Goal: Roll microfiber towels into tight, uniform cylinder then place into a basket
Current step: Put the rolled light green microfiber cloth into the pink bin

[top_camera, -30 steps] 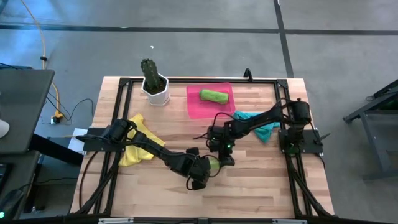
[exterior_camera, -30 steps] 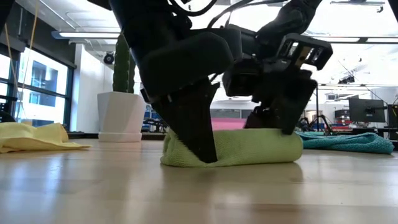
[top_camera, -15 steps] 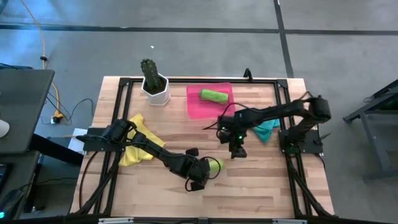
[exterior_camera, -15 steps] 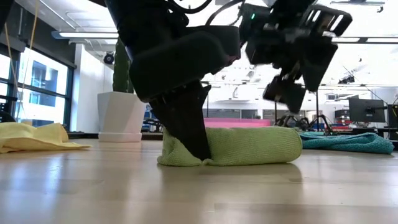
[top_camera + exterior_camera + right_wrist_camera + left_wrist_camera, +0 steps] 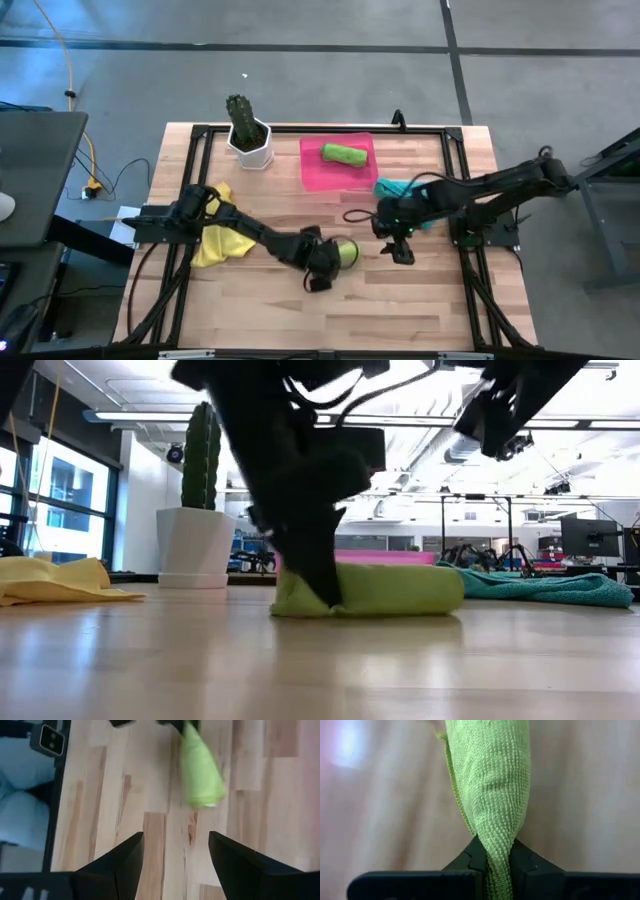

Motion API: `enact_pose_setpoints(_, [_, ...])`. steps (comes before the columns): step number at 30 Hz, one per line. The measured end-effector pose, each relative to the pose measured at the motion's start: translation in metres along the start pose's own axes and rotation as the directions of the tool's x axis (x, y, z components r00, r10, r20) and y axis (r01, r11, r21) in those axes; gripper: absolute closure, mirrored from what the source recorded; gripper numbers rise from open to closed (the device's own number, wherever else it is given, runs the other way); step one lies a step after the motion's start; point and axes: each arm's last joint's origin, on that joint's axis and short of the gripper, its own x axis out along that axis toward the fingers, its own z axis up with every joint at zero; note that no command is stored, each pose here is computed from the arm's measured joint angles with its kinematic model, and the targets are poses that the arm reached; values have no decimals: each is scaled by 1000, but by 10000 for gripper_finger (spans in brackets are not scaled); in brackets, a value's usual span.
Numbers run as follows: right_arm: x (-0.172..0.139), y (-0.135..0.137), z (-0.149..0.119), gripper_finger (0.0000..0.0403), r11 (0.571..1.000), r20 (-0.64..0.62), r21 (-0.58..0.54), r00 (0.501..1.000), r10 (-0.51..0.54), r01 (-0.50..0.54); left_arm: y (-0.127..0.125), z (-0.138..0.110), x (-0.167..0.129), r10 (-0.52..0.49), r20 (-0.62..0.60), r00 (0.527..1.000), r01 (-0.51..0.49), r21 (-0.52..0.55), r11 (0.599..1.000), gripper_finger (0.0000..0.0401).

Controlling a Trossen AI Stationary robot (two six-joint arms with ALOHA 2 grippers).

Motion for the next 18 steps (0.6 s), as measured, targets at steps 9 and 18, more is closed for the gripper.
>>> enact_pose_setpoints(9, [-4,28,-7,188,998,47,-39,997,-53,55,58,38,-32,64,103,993,-73,82,994,381])
enact_pose_setpoints(18, [-3,29,-6,188,993,66,-56,993,-100,104,146,81,-45,240,219,946,-278,166,946,381])
